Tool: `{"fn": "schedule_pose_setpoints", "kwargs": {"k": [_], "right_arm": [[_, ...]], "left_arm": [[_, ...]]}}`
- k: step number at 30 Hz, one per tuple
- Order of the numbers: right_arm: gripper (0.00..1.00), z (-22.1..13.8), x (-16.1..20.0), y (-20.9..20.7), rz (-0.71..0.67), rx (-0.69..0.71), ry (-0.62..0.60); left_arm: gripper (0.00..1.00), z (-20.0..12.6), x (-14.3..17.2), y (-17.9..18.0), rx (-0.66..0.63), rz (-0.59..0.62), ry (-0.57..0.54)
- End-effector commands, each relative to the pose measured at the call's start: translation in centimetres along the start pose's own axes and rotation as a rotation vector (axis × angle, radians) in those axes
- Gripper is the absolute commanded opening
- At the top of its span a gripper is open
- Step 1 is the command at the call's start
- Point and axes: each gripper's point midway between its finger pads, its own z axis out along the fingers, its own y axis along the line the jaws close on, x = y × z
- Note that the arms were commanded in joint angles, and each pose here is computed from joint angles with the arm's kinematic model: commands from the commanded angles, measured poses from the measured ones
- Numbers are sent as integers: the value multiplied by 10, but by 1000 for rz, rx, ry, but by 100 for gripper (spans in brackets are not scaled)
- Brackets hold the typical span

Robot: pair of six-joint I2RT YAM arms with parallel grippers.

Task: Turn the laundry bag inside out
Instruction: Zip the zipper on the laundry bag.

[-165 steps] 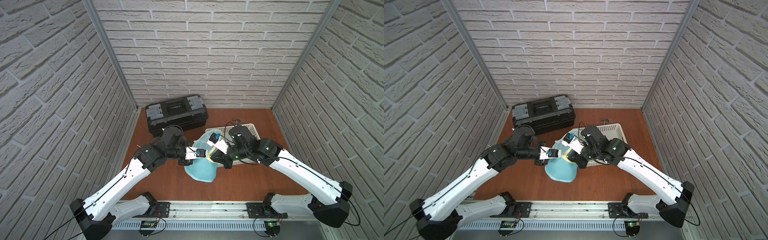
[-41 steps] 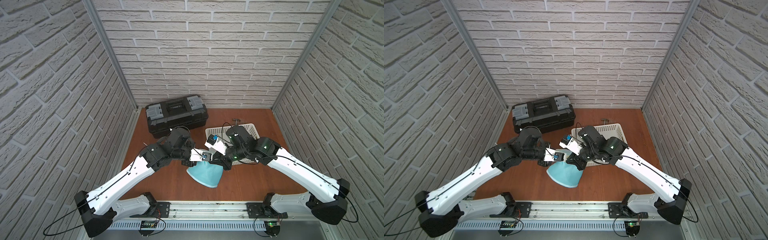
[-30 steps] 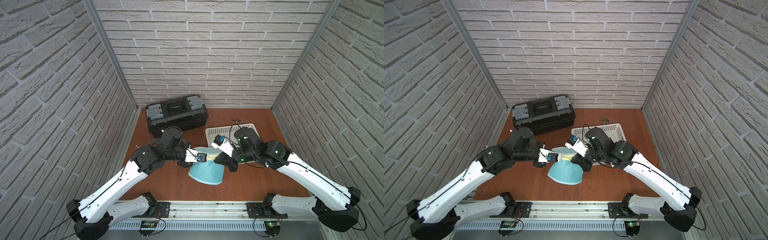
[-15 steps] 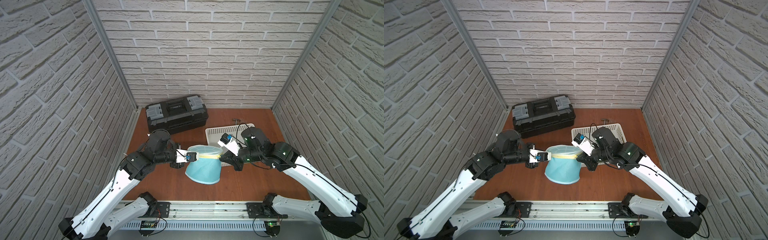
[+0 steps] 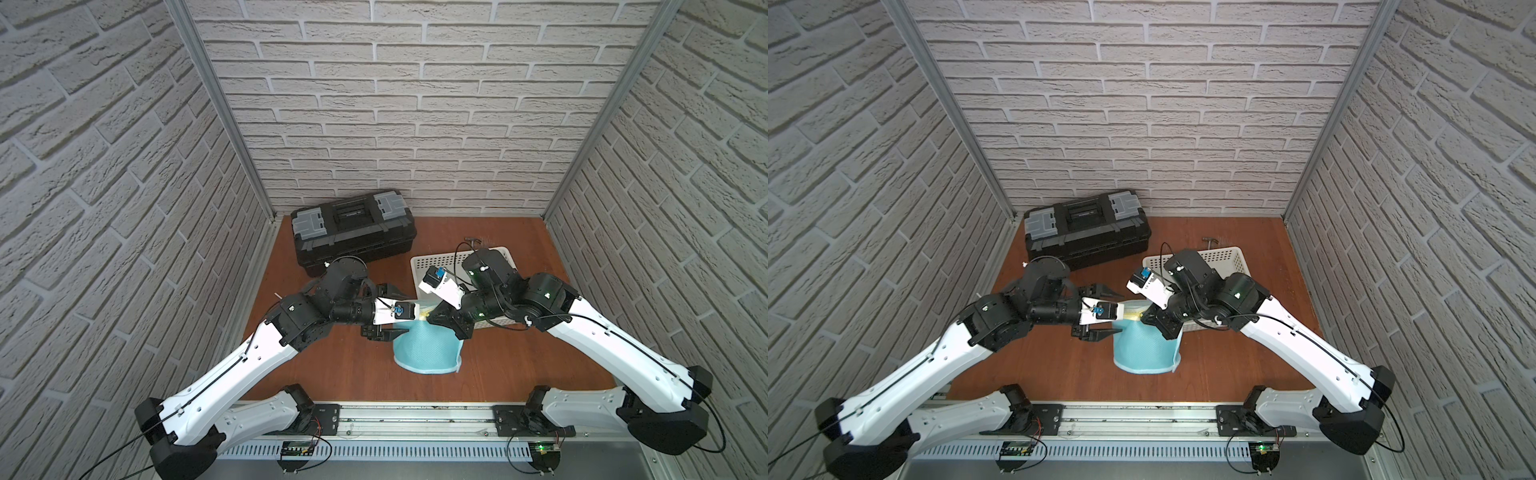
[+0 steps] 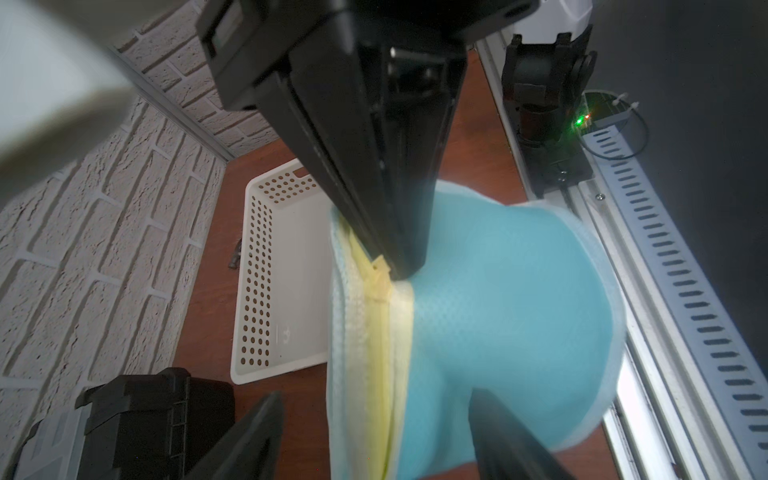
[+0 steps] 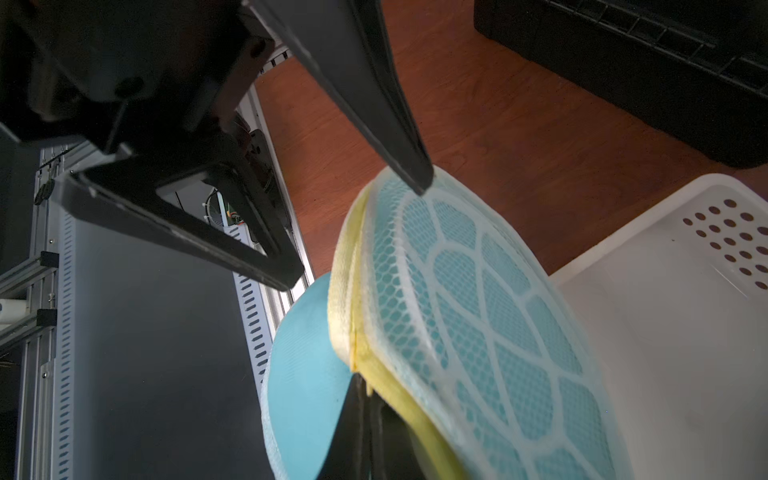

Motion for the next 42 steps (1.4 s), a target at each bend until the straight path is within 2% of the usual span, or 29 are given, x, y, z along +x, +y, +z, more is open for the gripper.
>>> {"fn": "schedule_pose_setpoints", "kwargs": {"k": [1,4,10,13,22,28,35,42], "right_arm": [[3,-3,-21,11,-43,-37,-72],[3,-2,-24,13,-48,-46,-79],[3,-1,-21,11,-49,-35,-71],[3,-2,-15,4,-52,9,-56],[3,-19,18,-22,-24,140,-2],[3,-30,32,-34,15,173,2],[3,-30,25,-30,20,144,-8],[3,-28,39,-49,19,238,41]], "left_arm": [[69,-2,-14,12,-36,-6,-28],[56,-2,-16,14,-36,-9,-30],[16,-3,-13,13,-26,6,-12],[0,-6,-11,12,-35,22,-1],[0,-29,0,6,-124,151,-12],[0,-43,9,6,-163,141,-18],[0,-44,9,5,-161,143,-23],[0,-49,14,7,-190,148,-22]]}}
